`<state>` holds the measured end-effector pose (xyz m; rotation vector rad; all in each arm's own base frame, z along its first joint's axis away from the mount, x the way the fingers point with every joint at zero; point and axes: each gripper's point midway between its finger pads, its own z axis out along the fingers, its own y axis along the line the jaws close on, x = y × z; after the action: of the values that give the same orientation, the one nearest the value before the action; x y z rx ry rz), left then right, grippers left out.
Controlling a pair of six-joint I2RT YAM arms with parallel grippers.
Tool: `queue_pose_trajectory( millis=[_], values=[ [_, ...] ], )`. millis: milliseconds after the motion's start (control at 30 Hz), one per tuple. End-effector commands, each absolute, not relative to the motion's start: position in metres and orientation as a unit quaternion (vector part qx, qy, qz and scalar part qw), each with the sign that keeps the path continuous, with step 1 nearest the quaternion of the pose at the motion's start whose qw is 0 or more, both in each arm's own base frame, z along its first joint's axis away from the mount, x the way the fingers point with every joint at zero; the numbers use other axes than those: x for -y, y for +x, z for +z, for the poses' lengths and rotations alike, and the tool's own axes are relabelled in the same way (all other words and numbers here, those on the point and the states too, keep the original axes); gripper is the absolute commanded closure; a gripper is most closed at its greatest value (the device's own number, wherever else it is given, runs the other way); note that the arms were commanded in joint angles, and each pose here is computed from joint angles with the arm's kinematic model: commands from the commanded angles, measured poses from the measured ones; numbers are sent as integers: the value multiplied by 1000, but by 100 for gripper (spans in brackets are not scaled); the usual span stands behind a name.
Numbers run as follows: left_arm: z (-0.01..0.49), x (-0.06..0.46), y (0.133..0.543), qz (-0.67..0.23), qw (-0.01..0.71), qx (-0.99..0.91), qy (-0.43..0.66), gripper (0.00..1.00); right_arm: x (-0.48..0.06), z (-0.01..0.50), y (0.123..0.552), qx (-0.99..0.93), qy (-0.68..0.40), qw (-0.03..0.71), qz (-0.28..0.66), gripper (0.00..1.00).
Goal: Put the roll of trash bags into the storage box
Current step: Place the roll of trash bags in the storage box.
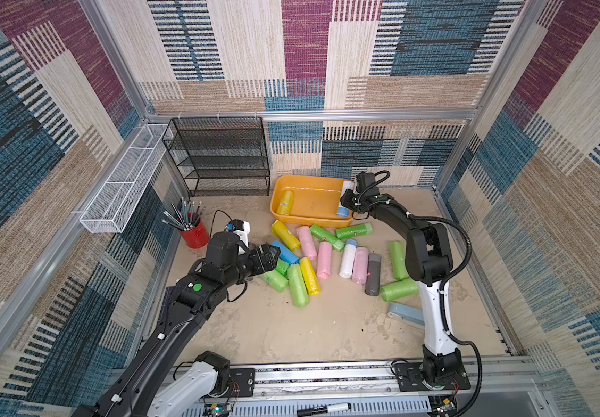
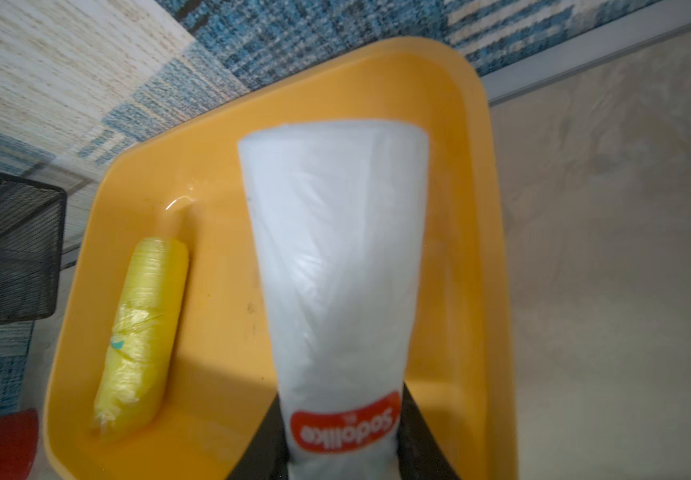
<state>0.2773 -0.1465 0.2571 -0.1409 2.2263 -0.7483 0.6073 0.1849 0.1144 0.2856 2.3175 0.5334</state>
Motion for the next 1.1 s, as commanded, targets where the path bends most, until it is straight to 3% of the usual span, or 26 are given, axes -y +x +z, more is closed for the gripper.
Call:
queue_pose_trajectory(
  millis=[0, 200, 367, 467, 567, 867, 900, 1067],
  values=[
    [264, 152, 284, -310, 393, -864, -58, 13, -172, 111, 611, -907, 106, 379, 152, 92],
    [261, 154, 288, -310, 391, -865, -58, 14, -163, 99, 614, -917, 106, 371, 106, 87],
    [259, 152, 289, -302, 393, -866, -58, 14, -170, 104, 617, -915, 100, 370, 122, 82],
    [258, 150, 288, -295, 393, -869, -56, 13, -176, 110, 618, -913, 96, 372, 136, 68],
    [255, 146, 287, -285, 396, -871, -57, 12, -180, 119, 617, -912, 92, 375, 137, 45],
    [252, 140, 288, -261, 400, -877, -50, 3, -195, 157, 608, -904, 66, 401, 133, 18],
    [252, 138, 289, -255, 403, -878, -52, 2, -197, 165, 606, -902, 60, 407, 132, 1],
    [254, 122, 289, -212, 418, -882, -57, 2, -204, 200, 587, -885, 34, 440, 151, 1]
  ],
)
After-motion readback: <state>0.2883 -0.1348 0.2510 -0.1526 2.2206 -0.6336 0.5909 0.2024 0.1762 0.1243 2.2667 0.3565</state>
